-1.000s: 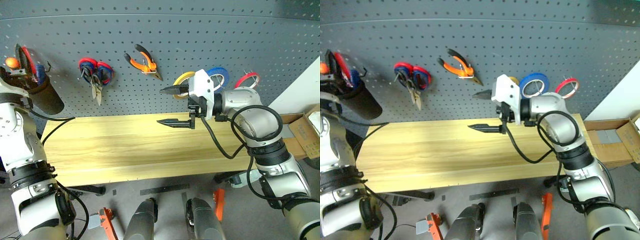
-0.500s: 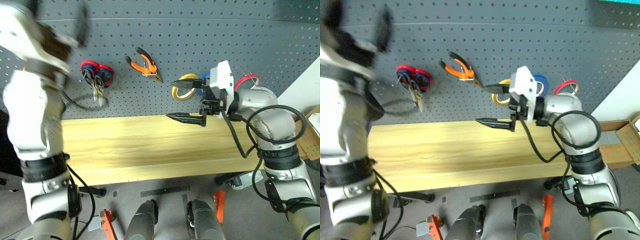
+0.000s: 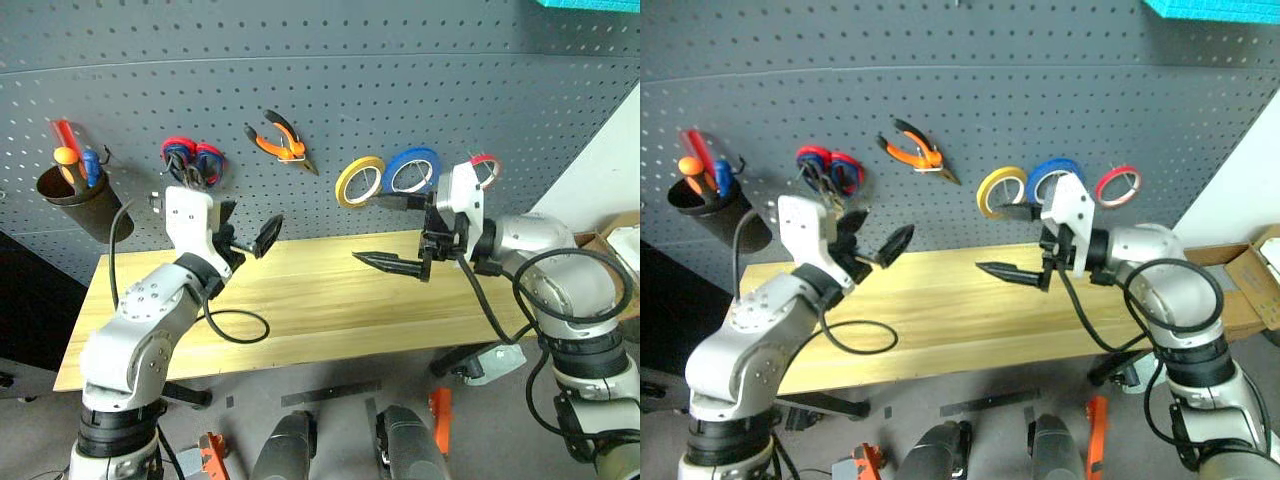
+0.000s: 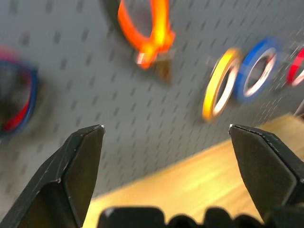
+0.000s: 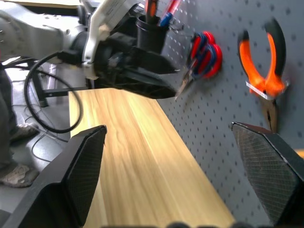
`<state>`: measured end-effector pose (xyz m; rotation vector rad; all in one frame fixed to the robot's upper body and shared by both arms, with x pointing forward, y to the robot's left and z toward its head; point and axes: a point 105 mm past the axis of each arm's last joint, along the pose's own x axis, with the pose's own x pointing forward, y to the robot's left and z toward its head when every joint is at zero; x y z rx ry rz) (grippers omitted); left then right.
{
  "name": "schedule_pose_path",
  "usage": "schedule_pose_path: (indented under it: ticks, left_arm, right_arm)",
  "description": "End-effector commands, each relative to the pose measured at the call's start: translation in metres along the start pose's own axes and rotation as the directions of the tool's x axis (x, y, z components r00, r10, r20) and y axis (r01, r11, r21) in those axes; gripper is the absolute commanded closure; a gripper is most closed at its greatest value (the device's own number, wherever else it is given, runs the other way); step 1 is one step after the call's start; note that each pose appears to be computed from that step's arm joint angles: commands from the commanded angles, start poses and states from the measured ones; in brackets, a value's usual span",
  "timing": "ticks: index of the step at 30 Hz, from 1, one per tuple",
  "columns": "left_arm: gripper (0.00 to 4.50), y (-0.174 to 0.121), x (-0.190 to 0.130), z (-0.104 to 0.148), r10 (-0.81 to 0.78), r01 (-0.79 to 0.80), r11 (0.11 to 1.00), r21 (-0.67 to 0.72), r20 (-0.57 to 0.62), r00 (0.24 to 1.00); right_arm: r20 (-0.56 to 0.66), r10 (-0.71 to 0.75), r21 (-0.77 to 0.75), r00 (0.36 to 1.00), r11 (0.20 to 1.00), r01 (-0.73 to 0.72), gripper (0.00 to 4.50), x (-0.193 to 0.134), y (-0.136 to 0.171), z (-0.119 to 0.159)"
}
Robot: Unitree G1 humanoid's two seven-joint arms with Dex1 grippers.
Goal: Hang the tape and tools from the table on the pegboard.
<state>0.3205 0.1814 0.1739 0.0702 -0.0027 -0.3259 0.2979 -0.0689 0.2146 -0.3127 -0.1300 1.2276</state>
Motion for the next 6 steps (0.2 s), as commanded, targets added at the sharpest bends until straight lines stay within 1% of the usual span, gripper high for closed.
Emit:
schedule_pose_path:
  ticks: [1, 5, 6]
  left_arm:
    - [0.02, 0.005, -0.002, -0.006, 0.049, -0.049, 0.999, 0.009, 0.003, 0.999]
    - [0.02, 0.021, -0.003, -0.019, 0.133, -0.133, 0.991, 0.004, -0.015, 0.991]
    - [0.02, 0.026, -0.004, -0.023, 0.154, -0.153, 0.988, 0.027, -0.018, 0.988]
  right_arm:
    - [-0.01, -0.095, 0.022, 0.995, 0.995, 0.095, 0.0, -0.006, -0.007, -0.011]
    - [-0.05, -0.185, 0.037, 0.982, 0.982, 0.187, 0.0, -0.012, -0.014, -0.036]
    - [-0.059, -0.2, 0.044, 0.978, 0.978, 0.202, 0.0, -0.013, -0.014, -0.042]
